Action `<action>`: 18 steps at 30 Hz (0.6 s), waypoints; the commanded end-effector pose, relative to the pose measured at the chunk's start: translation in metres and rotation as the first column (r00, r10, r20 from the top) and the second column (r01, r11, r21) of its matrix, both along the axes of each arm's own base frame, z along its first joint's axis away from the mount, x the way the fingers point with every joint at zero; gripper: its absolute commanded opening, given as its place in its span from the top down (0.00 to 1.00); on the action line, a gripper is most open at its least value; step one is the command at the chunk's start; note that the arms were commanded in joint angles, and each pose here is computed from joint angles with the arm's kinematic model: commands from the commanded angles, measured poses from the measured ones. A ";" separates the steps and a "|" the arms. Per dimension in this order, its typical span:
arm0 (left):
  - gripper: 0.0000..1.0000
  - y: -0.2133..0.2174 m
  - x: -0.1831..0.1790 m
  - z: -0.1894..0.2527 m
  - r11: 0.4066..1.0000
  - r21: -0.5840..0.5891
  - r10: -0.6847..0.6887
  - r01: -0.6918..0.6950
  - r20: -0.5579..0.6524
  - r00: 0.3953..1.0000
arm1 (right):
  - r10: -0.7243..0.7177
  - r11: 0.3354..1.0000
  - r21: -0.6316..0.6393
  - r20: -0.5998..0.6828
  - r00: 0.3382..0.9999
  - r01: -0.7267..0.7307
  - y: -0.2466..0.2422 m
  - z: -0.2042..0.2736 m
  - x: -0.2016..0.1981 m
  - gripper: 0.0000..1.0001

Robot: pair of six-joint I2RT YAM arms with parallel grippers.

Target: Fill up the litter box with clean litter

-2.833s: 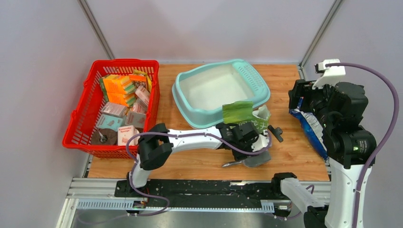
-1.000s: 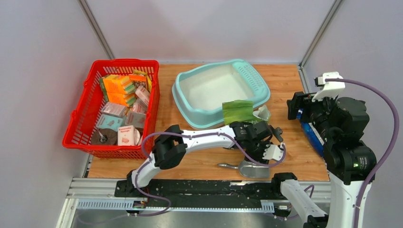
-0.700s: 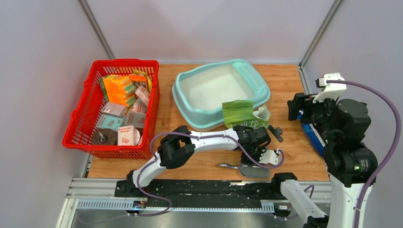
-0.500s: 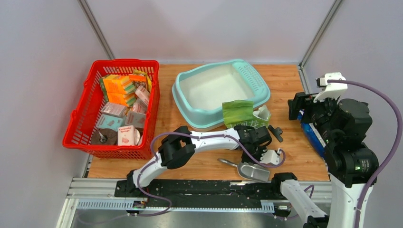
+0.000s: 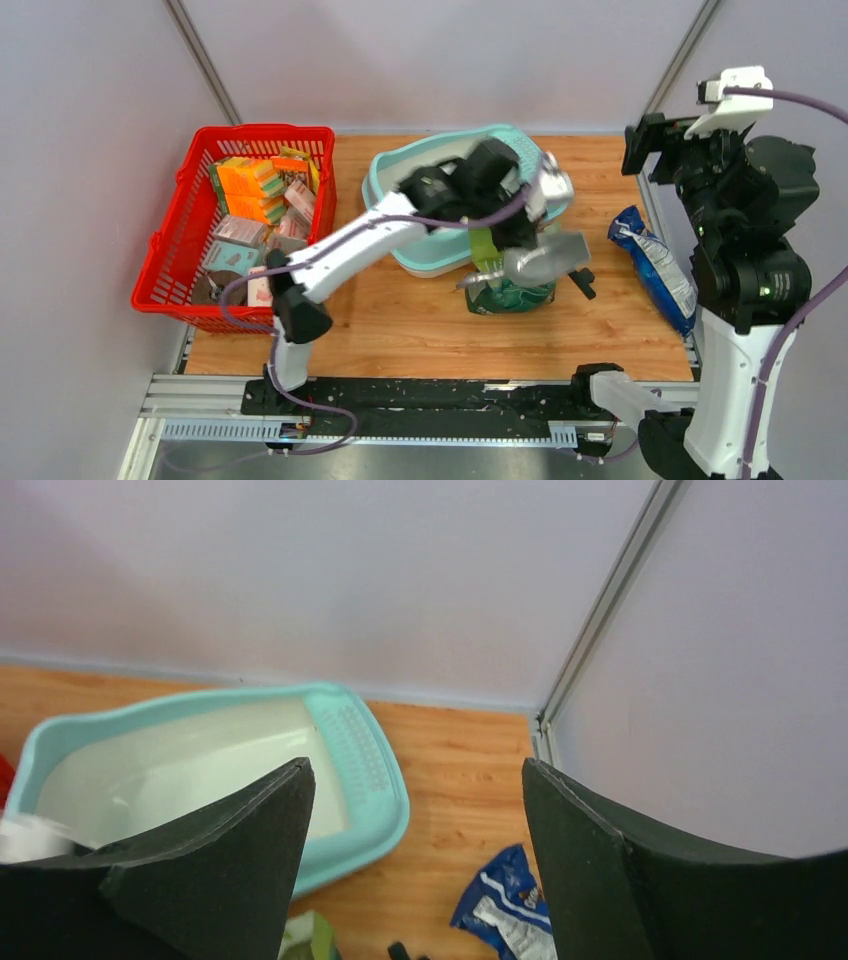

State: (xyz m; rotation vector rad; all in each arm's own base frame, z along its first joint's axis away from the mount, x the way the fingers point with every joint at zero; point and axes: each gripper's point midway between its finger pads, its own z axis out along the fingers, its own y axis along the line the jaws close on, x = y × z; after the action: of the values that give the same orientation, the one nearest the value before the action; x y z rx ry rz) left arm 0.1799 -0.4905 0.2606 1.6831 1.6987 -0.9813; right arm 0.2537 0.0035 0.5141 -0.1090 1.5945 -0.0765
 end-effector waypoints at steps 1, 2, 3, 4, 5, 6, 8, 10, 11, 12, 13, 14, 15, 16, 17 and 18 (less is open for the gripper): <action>1.00 0.068 0.040 0.161 0.885 -0.313 0.343 -0.344 -0.061 0.937 | -0.030 0.995 0.097 0.168 0.985 0.014 0.000 0.055 0.028 0.18; 1.00 0.086 0.049 0.186 0.840 -0.376 0.402 -0.392 -0.055 0.914 | -0.023 0.993 0.114 0.180 0.983 0.002 0.003 0.058 0.035 0.18; 1.00 0.105 0.074 0.194 0.783 -0.391 0.493 -0.484 -0.085 0.866 | -0.002 0.991 0.135 0.186 0.983 -0.024 0.008 0.060 0.039 0.18; 1.00 0.122 0.092 0.207 0.720 -0.417 0.571 -0.554 -0.097 0.815 | 0.018 0.980 0.194 0.173 0.985 -0.052 0.015 0.058 0.050 0.18; 1.00 0.134 0.104 0.219 0.668 -0.444 0.614 -0.598 -0.125 0.779 | 0.060 0.970 0.223 0.158 0.986 -0.095 0.024 0.054 0.054 0.19; 1.00 0.152 0.116 0.236 0.585 -0.465 0.661 -0.665 -0.202 0.723 | 0.154 0.953 0.240 0.145 0.977 -0.185 0.042 0.050 0.056 0.19; 1.00 0.196 0.158 0.249 0.412 -0.478 0.771 -0.776 -0.271 0.577 | 0.268 0.905 0.315 0.101 0.958 -0.286 0.069 0.034 0.067 0.21; 1.00 0.238 0.187 0.257 0.242 -0.462 0.822 -0.853 -0.369 0.434 | 0.428 0.850 0.307 0.073 0.901 -0.429 0.111 0.023 0.064 0.22; 1.00 0.248 0.193 0.258 0.199 -0.455 0.825 -0.868 -0.400 0.399 | 0.465 0.845 0.273 0.051 0.884 -0.461 0.125 0.014 0.069 0.22; 1.00 0.258 0.199 0.257 0.147 -0.431 0.821 -0.890 -0.449 0.352 | 0.495 0.833 0.261 0.041 0.868 -0.488 0.137 0.011 0.068 0.21; 1.00 0.270 0.207 0.255 0.098 -0.414 0.827 -0.905 -0.472 0.305 | 0.565 0.793 0.259 0.028 0.824 -0.552 0.162 0.007 0.061 0.21; 1.00 0.286 0.213 0.256 0.044 -0.400 0.824 -0.915 -0.503 0.259 | 0.604 0.772 0.244 0.008 0.797 -0.587 0.178 0.000 0.062 0.21; 1.00 0.294 0.217 0.250 0.018 -0.377 0.826 -0.926 -0.517 0.226 | 0.634 0.752 0.240 -0.004 0.773 -0.615 0.192 -0.004 0.059 0.20; 1.00 0.302 0.219 0.246 -0.017 -0.359 0.828 -0.933 -0.528 0.188 | 0.691 0.703 0.241 -0.010 0.723 -0.669 0.217 -0.006 0.048 0.20; 1.00 0.312 0.219 0.246 -0.057 -0.344 0.819 -0.937 -0.553 0.153 | 0.727 0.671 0.246 -0.033 0.686 -0.699 0.234 -0.015 0.046 0.18; 1.00 0.315 0.221 0.234 -0.071 -0.311 0.818 -0.948 -0.562 0.123 | 0.748 0.650 0.246 -0.043 0.662 -0.719 0.247 -0.019 0.044 0.17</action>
State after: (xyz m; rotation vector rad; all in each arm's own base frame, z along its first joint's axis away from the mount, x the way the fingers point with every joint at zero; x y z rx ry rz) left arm 0.4015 -0.1954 0.4952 -0.0489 1.7470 -0.7302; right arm 0.3193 0.1973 0.4902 -0.4472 1.6430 0.6255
